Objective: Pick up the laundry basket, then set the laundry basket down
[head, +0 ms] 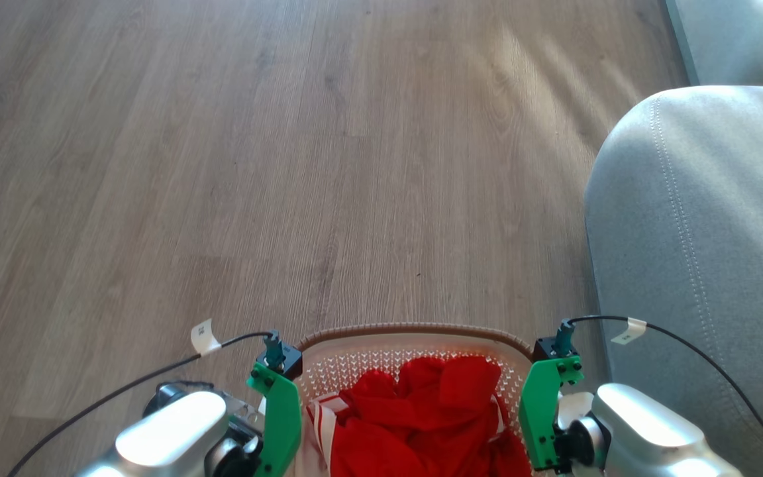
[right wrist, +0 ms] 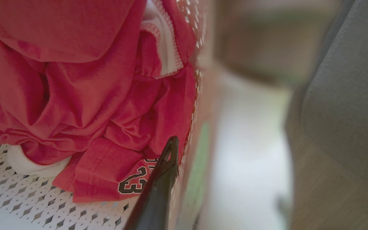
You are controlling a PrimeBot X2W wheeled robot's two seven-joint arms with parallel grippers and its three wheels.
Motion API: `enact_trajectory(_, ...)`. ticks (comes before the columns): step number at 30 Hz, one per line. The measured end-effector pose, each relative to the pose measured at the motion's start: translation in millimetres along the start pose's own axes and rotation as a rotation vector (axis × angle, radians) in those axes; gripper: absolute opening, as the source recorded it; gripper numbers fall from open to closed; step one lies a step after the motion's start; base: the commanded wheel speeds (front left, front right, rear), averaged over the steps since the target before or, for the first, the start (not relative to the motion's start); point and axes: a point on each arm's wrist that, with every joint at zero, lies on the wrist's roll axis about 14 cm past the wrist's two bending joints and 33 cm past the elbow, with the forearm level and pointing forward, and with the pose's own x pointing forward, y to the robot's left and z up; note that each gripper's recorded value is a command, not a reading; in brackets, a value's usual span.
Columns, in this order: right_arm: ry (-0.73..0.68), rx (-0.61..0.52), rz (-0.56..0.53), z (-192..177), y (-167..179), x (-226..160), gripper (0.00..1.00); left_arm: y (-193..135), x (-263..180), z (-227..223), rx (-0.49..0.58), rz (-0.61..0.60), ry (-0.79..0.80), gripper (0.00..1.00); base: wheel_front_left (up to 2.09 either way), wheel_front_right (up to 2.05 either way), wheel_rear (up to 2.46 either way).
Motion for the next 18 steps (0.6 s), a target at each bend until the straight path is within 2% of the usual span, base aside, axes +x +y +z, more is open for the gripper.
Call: enact_trajectory(18, -0.009, 0.010, -0.008, 0.5, -0.7, -3.9, 0.00, -0.6, -1.6, 1.0, 0.002, 0.003, -0.006, 0.00, 0.00, 0.00, 0.00)
